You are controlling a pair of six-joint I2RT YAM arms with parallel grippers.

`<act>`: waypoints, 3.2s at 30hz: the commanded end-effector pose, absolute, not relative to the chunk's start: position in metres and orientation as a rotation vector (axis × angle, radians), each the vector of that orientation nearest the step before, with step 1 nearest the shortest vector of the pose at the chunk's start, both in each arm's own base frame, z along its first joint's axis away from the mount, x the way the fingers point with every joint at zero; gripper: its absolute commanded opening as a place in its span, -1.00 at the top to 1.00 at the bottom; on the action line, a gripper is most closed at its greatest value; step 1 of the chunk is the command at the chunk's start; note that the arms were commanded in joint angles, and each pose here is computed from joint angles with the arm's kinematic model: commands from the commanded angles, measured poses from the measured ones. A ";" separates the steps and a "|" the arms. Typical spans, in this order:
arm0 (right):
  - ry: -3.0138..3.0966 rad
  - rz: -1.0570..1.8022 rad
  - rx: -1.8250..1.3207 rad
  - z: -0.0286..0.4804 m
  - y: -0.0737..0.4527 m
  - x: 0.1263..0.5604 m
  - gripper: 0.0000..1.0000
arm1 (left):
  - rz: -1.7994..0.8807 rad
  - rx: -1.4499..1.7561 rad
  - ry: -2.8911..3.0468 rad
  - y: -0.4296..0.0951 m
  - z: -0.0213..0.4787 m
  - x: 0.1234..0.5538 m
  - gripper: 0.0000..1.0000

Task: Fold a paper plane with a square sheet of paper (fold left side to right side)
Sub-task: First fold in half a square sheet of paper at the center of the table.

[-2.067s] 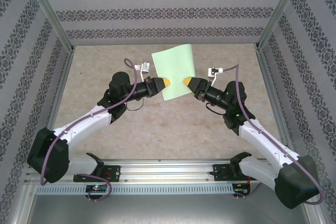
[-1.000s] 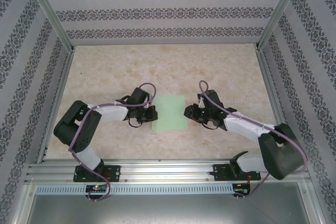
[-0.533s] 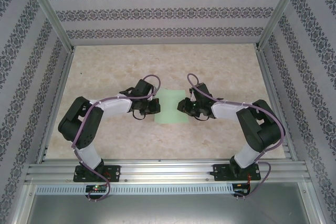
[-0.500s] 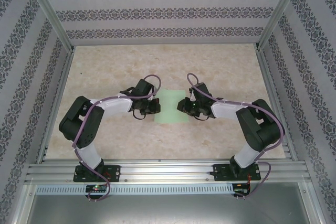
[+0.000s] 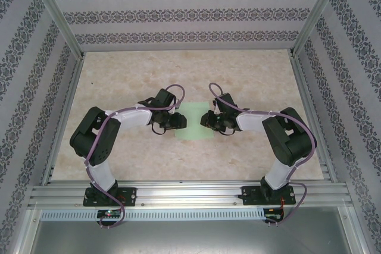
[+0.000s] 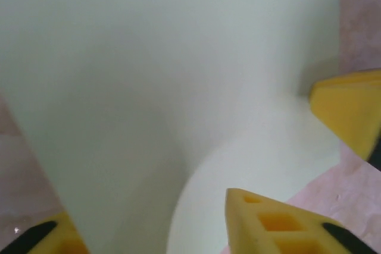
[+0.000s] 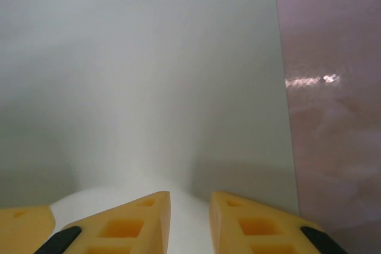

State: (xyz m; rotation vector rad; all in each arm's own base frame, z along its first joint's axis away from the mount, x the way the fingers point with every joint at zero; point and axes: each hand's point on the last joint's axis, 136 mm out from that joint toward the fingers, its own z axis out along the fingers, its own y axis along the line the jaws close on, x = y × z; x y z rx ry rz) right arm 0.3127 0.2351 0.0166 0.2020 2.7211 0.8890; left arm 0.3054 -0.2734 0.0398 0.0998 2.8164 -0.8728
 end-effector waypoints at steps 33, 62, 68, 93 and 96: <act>2.667 0.977 0.302 0.022 0.200 0.295 0.42 | -1.347 0.208 2.558 -0.351 0.080 0.318 -0.29; 2.429 1.319 0.284 0.116 0.219 0.369 -0.27 | -1.375 0.252 2.548 -0.360 0.081 0.313 -0.32; 2.466 1.352 0.238 0.110 0.239 0.377 -0.29 | -1.374 0.258 2.555 -0.361 0.079 0.312 -0.32; 2.622 1.174 0.199 0.080 0.234 0.374 0.86 | -1.373 0.290 2.530 -0.360 0.093 0.309 -0.35; 2.627 1.151 0.204 0.079 0.227 0.373 0.93 | -1.341 0.294 2.519 -0.354 0.103 0.307 -0.37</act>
